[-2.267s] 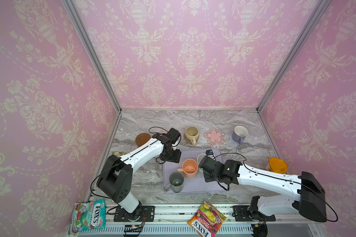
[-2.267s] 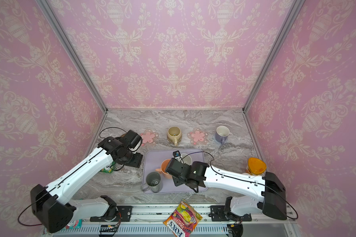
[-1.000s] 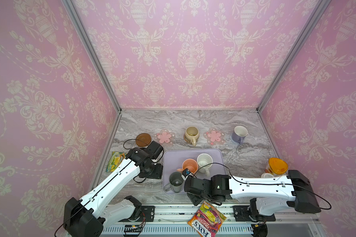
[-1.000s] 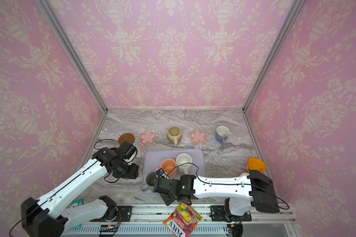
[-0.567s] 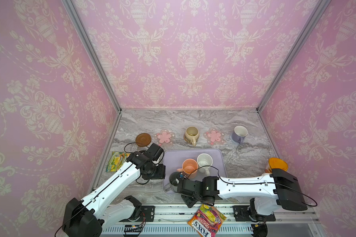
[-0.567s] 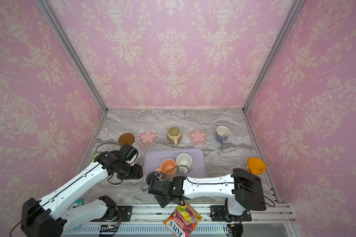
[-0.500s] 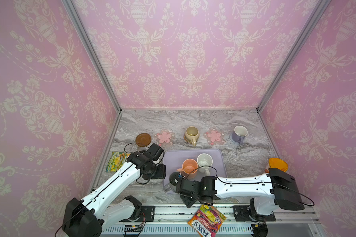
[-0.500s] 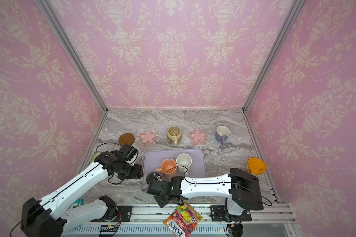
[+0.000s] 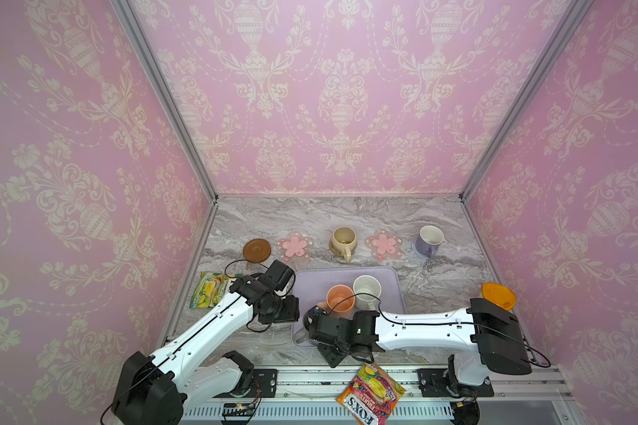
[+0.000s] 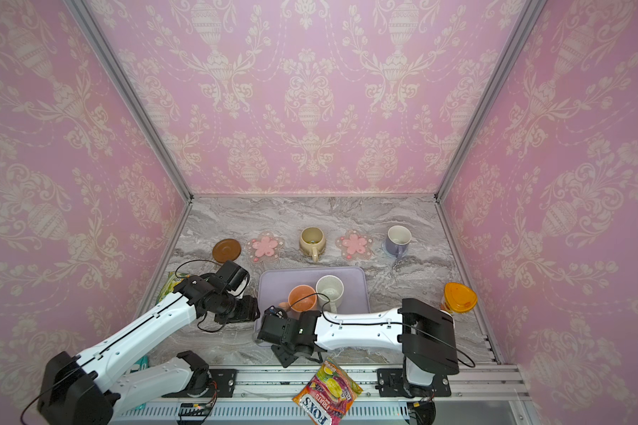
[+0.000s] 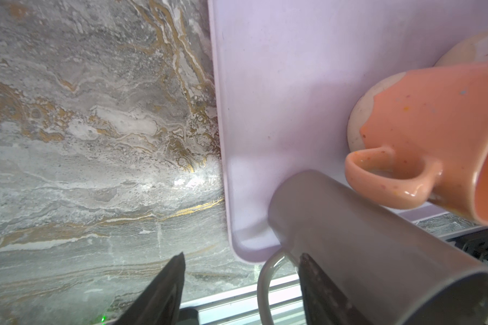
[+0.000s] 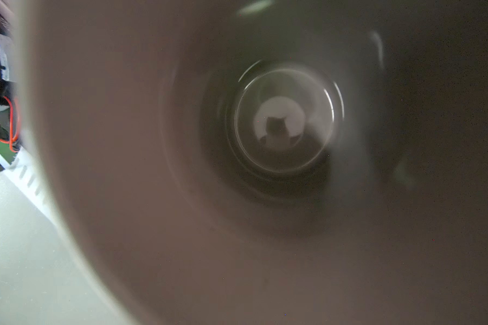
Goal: Place cups on coasters
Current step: Move the cup to the tray.
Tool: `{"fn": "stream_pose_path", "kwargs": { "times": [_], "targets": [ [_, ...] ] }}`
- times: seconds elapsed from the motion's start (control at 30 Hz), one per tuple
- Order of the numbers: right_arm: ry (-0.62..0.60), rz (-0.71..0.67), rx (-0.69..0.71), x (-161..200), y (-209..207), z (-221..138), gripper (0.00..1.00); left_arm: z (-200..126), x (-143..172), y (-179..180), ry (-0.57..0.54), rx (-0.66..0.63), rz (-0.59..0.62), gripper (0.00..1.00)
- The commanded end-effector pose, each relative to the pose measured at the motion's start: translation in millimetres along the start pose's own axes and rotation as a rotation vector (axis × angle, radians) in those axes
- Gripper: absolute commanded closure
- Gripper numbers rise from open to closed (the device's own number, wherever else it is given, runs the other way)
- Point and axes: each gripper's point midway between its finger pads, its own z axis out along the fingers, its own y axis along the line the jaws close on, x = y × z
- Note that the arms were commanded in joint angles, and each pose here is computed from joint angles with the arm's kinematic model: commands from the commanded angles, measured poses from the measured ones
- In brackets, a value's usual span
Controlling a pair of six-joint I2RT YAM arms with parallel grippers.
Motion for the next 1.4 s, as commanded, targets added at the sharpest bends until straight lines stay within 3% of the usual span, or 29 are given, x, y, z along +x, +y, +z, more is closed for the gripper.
{"fn": "stream_pose_path", "kwargs": {
  "times": [0.0,0.3,1.37],
  "targets": [
    [-0.022,-0.068,0.006,-15,6,-6,0.62,5,4,-2,0.019,0.016,-0.020,0.34],
    [-0.006,-0.079,0.015,-23,6,3,0.63,5,5,-3,0.015,0.025,-0.028,0.34],
    [-0.147,0.026,-0.041,-86,10,13,0.64,13,-28,-21,-0.032,0.043,0.015,0.34]
  ]
}}
